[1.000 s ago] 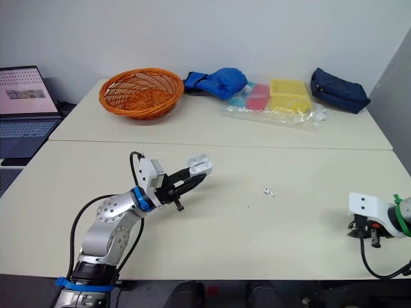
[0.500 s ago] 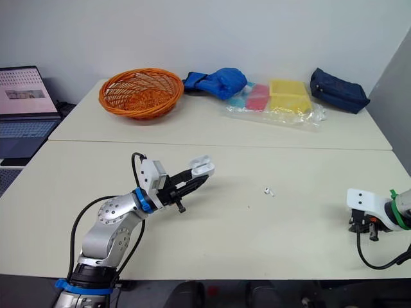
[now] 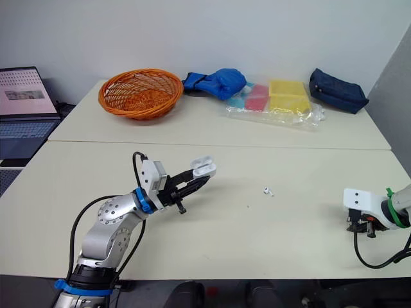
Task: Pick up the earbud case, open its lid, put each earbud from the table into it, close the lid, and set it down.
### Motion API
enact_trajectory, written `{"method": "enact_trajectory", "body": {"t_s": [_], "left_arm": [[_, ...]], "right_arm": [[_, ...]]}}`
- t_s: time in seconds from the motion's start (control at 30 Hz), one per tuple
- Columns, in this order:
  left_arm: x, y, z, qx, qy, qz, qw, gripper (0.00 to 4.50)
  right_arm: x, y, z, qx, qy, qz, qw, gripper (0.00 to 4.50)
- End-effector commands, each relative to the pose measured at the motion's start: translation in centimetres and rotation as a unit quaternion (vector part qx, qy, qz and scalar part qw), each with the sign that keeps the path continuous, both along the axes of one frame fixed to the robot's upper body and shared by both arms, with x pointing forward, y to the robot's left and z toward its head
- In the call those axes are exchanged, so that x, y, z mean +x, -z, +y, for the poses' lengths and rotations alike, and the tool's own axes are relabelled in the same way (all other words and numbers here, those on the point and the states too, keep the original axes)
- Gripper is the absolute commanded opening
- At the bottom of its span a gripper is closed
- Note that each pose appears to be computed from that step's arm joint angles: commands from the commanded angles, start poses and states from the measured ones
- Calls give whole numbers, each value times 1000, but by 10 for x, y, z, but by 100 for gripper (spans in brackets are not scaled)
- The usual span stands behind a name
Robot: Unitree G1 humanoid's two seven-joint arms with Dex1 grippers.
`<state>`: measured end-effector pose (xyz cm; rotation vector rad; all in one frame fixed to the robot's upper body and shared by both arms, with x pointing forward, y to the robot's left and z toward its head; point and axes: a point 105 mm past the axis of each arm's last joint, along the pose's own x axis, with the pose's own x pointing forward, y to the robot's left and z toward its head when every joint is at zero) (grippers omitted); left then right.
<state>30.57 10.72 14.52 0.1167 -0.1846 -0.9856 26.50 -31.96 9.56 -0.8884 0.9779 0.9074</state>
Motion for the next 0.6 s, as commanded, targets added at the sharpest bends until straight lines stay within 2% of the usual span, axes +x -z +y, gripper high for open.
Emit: {"method": "enact_trajectory", "body": {"t_s": [0.03, 0.07, 0.43, 0.6], "left_arm": [[-2, -11, -3, -4, 11, -25, 1000, 80], [-2, -11, -3, -5, 12, -25, 1000, 80], [-4, -7, -4, -8, 13, -20, 1000, 80], [-2, -8, -4, -11, 12, -23, 1000, 80]], "right_arm": [[1, 0, 0, 1, 0, -1, 1000, 235], [1, -1, -2, -5, -1, -4, 1000, 258], [-16, -2, -15, -11, 23, 26, 999, 258], [-16, 0, -17, -9, 34, 23, 999, 258]]}}
